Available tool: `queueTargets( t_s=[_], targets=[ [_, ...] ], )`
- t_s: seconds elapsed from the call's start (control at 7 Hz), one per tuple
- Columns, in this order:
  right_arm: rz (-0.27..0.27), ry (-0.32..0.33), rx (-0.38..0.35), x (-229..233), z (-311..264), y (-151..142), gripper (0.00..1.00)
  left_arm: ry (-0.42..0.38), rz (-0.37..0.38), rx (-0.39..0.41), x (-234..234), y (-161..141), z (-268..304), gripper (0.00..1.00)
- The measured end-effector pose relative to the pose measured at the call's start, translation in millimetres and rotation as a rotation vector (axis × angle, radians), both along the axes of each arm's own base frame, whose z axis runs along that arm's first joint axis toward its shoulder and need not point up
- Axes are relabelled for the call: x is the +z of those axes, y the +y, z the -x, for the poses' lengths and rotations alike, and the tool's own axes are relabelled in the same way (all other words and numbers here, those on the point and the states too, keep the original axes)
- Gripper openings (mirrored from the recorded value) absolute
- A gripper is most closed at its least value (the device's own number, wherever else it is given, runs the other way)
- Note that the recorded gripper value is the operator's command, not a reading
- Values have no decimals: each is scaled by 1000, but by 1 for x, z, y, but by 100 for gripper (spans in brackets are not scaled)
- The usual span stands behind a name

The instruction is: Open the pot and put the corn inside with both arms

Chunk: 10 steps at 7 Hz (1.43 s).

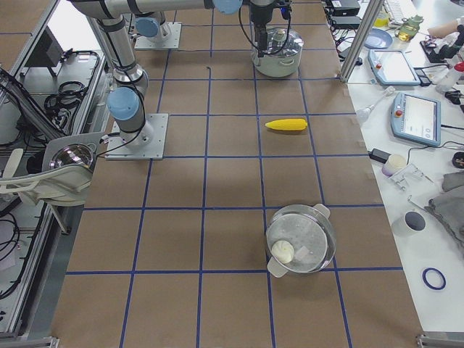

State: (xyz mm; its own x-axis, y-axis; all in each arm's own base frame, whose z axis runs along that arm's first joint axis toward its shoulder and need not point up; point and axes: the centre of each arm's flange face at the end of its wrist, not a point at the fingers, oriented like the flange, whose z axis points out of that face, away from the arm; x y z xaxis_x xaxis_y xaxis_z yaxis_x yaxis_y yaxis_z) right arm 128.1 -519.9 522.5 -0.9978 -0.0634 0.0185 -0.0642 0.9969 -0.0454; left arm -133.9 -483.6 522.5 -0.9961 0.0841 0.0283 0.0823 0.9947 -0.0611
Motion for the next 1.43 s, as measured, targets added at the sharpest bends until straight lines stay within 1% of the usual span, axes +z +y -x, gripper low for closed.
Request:
queueTargets(
  t_s=[0.43,0.57,0.71,0.86,1.14,1.43],
  targets=[
    [0,1,0,0,0,0,100,2,0,1,-1,-2,-1,100],
    [0,1,0,0,0,0,100,4,-2,0,-6,-9,0,100],
    [0,0,1,0,0,0,100,4,-4,2,-16,-23,1,100],
    [0,0,1,0,0,0,100,8,-3,10,-36,-46,2,100],
    [0,0,1,0,0,0,100,9,-15,40,-85,-105,11,100],
    [0,1,1,0,0,0,100,4,-18,66,-111,-160,41,100]
  ],
)
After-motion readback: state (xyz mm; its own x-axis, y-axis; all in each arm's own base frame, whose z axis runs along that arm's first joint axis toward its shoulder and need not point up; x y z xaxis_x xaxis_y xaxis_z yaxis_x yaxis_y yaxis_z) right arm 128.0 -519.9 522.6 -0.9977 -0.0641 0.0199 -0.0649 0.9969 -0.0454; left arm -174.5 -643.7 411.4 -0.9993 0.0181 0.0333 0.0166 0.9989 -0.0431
